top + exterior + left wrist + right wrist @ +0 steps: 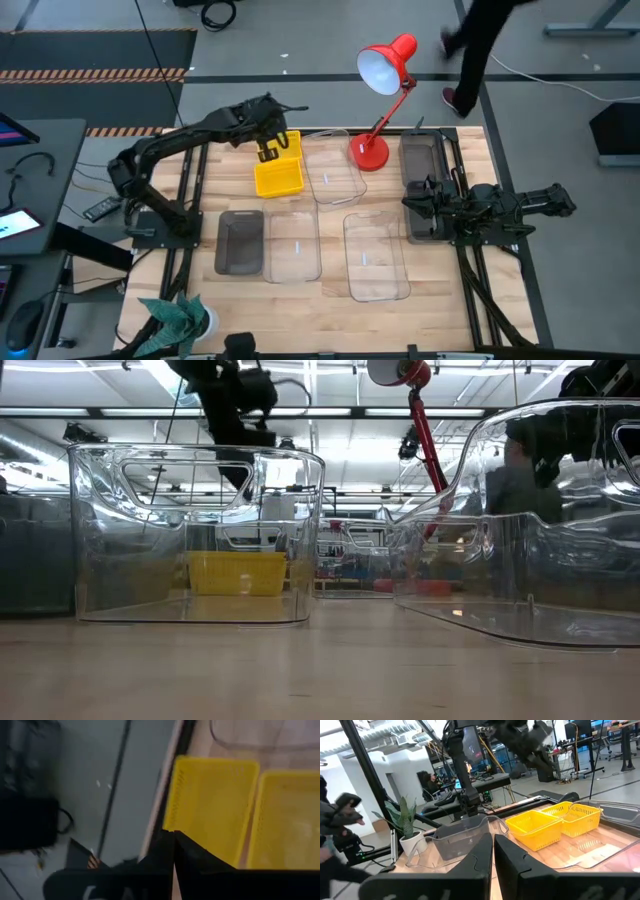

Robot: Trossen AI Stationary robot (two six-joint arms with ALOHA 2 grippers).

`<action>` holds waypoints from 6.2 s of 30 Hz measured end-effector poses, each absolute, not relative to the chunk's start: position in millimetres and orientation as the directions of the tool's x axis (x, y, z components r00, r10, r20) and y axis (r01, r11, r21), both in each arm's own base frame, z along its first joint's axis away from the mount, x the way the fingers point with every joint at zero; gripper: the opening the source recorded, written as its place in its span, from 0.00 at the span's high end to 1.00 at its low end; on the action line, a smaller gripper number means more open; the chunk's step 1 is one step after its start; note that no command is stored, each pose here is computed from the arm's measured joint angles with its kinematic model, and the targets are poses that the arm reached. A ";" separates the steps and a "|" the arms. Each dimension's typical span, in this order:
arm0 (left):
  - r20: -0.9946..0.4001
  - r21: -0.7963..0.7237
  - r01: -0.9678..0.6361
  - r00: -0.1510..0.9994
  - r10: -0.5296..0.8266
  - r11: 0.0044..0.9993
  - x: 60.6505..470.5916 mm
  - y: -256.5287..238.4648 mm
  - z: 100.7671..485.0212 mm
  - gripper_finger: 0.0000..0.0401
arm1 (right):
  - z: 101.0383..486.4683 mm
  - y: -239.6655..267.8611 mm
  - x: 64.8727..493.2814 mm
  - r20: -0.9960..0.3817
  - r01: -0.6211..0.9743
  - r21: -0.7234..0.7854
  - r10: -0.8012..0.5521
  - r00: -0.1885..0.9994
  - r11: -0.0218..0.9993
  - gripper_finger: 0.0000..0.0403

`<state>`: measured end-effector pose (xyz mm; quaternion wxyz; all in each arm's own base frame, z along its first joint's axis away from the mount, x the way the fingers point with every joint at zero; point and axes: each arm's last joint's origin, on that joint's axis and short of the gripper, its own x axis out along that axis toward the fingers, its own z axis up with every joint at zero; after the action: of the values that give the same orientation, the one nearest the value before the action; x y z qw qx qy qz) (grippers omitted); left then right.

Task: Stack baskets by color
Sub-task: Stack the top yellow bin on the bottom yellow bin

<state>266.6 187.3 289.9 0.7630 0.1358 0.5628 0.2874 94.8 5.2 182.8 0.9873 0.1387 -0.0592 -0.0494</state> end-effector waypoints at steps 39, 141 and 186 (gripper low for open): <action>-0.955 0.245 -0.564 0.002 0.298 0.789 294.5 313.1 206.7 0.45 | 182.8 5.2 94.9 0.103 0.081 0.280 -0.114 0.988 0.957 0.94; -0.986 0.167 -0.313 -0.027 0.167 0.935 303.0 168.8 249.5 0.87 | 182.8 5.2 94.9 0.103 0.081 0.280 -0.114 0.988 0.957 0.94; -0.998 0.035 -0.276 0.038 0.048 0.960 294.3 184.6 215.0 0.99 | 182.8 5.2 94.9 0.103 0.081 0.280 -0.114 0.988 0.957 0.94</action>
<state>294.3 184.6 215.0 0.7156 -0.0835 0.6842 0.1132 94.9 5.2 182.8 0.9874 0.1387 -0.0590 -0.0493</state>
